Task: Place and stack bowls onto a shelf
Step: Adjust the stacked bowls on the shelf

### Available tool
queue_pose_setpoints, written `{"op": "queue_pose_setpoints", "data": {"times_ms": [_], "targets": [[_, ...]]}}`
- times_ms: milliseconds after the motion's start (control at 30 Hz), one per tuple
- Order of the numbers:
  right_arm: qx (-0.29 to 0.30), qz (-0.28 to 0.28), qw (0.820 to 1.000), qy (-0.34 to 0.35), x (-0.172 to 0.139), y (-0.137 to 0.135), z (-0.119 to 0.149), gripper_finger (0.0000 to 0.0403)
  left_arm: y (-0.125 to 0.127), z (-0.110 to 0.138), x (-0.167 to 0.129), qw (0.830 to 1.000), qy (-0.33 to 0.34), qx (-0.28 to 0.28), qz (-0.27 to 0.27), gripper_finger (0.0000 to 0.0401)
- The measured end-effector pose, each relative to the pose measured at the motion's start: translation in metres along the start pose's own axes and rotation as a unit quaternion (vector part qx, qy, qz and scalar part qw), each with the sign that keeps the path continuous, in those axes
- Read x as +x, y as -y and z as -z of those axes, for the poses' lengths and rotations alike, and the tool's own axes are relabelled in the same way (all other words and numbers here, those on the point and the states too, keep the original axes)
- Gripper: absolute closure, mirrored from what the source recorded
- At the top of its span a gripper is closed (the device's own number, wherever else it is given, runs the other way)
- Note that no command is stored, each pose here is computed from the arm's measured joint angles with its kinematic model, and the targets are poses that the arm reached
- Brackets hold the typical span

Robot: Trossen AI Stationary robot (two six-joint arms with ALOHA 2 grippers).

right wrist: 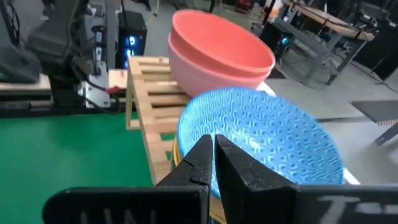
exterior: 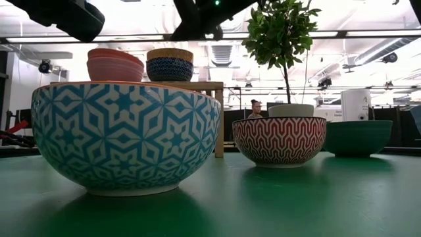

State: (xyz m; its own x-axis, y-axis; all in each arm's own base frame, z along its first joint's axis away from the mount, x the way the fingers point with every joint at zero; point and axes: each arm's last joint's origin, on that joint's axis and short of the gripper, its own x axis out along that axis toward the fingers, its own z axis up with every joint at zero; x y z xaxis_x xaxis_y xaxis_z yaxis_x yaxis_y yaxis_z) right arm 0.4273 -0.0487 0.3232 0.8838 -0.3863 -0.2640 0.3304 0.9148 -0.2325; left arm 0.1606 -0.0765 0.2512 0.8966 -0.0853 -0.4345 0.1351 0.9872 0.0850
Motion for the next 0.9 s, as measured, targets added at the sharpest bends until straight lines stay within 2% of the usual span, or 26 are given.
{"op": "queue_pose_setpoints", "data": {"times_ms": [67,200,333,500,667,900], "targets": [[-0.01,-0.018,1.0,0.007,-0.003,-0.006,-0.003,0.0394,0.0,0.0,0.0,1.0,0.0,0.0,0.0,0.0401],[-0.015,-0.101,0.995,0.002,-0.005,-0.018,0.0,0.0394,0.0,0.002,0.001,1.0,-0.003,0.001,-0.001,0.0401],[-0.008,-0.105,0.994,-0.022,0.004,-0.021,0.012,0.0394,0.0,0.003,0.001,1.0,-0.004,0.002,-0.002,0.0401],[-0.006,-0.093,0.995,-0.045,0.022,-0.02,0.03,0.0394,0.0,0.004,0.002,1.0,-0.005,0.003,-0.007,0.0401],[-0.016,-0.005,0.998,-0.053,0.035,-0.017,0.04,0.0394,0.0,0.004,0.002,1.0,-0.005,0.003,-0.009,0.0401],[-0.01,0.045,0.998,-0.041,0.038,-0.008,0.038,0.0394,0.0,0.004,0.002,1.0,-0.005,0.004,-0.01,0.0401]]}}
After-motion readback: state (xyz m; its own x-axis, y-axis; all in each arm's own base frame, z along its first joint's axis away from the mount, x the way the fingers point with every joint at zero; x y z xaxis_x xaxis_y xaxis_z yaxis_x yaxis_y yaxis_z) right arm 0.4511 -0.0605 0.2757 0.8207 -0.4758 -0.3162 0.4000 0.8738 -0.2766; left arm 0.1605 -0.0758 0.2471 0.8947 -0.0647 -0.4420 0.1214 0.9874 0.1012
